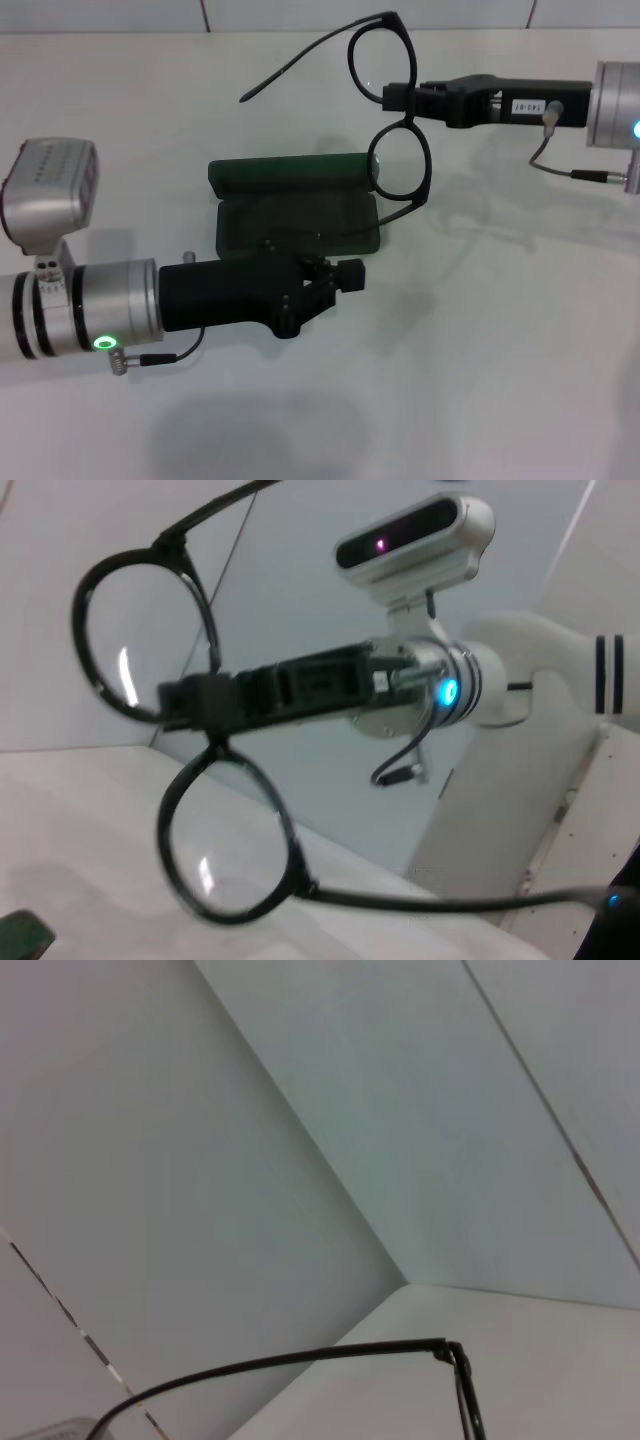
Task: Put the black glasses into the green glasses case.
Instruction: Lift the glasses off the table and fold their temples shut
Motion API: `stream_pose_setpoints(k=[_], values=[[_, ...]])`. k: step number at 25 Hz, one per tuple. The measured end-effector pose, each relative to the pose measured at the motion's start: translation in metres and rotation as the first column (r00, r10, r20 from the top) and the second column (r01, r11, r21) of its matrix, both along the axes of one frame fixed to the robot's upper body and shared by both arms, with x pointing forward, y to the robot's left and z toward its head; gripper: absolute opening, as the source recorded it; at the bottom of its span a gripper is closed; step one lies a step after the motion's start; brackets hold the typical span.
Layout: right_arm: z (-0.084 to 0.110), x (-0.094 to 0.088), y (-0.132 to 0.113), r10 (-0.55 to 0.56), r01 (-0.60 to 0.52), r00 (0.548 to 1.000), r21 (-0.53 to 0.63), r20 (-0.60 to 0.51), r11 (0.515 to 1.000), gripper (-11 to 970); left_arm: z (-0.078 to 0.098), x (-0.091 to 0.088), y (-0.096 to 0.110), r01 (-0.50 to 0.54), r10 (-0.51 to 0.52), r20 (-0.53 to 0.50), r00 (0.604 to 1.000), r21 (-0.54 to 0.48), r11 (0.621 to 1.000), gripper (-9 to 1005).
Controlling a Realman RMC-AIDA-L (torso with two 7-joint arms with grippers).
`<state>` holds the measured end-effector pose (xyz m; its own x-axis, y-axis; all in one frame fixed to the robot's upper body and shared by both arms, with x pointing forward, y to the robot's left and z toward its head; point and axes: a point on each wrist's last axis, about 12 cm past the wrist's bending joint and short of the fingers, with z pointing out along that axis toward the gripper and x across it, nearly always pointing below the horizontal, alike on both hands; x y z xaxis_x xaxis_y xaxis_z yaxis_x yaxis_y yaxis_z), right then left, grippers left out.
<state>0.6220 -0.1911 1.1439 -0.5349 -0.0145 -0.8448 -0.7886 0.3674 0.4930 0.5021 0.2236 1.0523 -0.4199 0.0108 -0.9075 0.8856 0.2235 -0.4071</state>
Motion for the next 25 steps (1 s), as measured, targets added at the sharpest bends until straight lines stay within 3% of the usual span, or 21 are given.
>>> stream_pose_setpoints(k=[9, 25], values=[[-0.015, -0.004, 0.005, 0.000, 0.000, 1.000, -0.010, 0.001, 1.000, 81, 0.004, 0.005, -0.009, 0.019, -0.019, -0.002, 1.000, -0.027, 0.999, 1], [-0.017, -0.018, 0.016, 0.136, -0.136, 0.991, -0.035, 0.011, 0.990, 77, 0.018, 0.022, -0.018, 0.042, -0.041, 0.050, 0.998, -0.027, 0.999, 5]])
